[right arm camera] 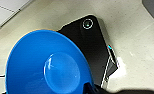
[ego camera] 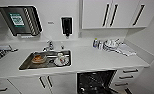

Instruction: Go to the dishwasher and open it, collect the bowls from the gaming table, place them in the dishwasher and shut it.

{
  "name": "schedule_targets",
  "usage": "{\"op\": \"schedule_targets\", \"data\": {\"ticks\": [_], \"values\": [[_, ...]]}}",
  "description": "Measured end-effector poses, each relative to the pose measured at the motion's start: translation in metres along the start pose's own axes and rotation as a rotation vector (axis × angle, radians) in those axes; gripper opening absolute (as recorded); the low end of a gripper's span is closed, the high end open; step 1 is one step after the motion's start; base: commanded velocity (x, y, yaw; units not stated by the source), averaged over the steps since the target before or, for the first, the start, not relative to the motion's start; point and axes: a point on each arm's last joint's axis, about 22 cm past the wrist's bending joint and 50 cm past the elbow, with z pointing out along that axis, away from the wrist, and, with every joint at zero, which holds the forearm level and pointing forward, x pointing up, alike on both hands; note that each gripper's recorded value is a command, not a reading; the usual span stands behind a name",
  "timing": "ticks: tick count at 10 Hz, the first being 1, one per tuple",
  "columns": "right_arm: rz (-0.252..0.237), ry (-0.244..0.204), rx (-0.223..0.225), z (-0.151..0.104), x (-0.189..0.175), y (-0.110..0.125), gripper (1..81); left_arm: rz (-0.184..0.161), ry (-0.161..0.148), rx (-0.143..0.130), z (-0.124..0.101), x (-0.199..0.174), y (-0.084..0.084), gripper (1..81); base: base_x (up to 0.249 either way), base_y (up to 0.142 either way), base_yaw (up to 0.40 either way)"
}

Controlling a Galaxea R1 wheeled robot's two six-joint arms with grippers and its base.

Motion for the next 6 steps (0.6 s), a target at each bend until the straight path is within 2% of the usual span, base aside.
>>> {"op": "schedule_targets", "data": {"ticks": [1,2,3,5,6], "values": [[0.001,-0.001,0.001,0.001,0.000,-0.001,1.0,-0.024,-0.024,-0.083,0.019,0.006,0.023,1.0,0.000,0.000,0.000],[0.002,-0.001,0.001,0.000,-0.001,-0.001,1.0,-0.055,-0.059,-0.178,0.045,0.001,0.051,1.0,0.000,0.000,0.000],[0.002,-0.001,0.001,0.000,-0.001,-0.001,1.0,-0.081,-0.094,-0.251,0.069,-0.007,0.073,1.0,0.000,0.000,0.000],[0.003,-0.003,0.002,0.001,-0.002,-0.002,1.0,-0.105,-0.143,-0.324,0.102,-0.007,0.103,1.0,0.000,0.000,0.000],[0.004,-0.003,0.006,0.002,-0.003,-0.005,1.0,-0.098,-0.174,-0.347,0.120,-0.003,0.119,1.0,0.000,0.000,0.000]]}}
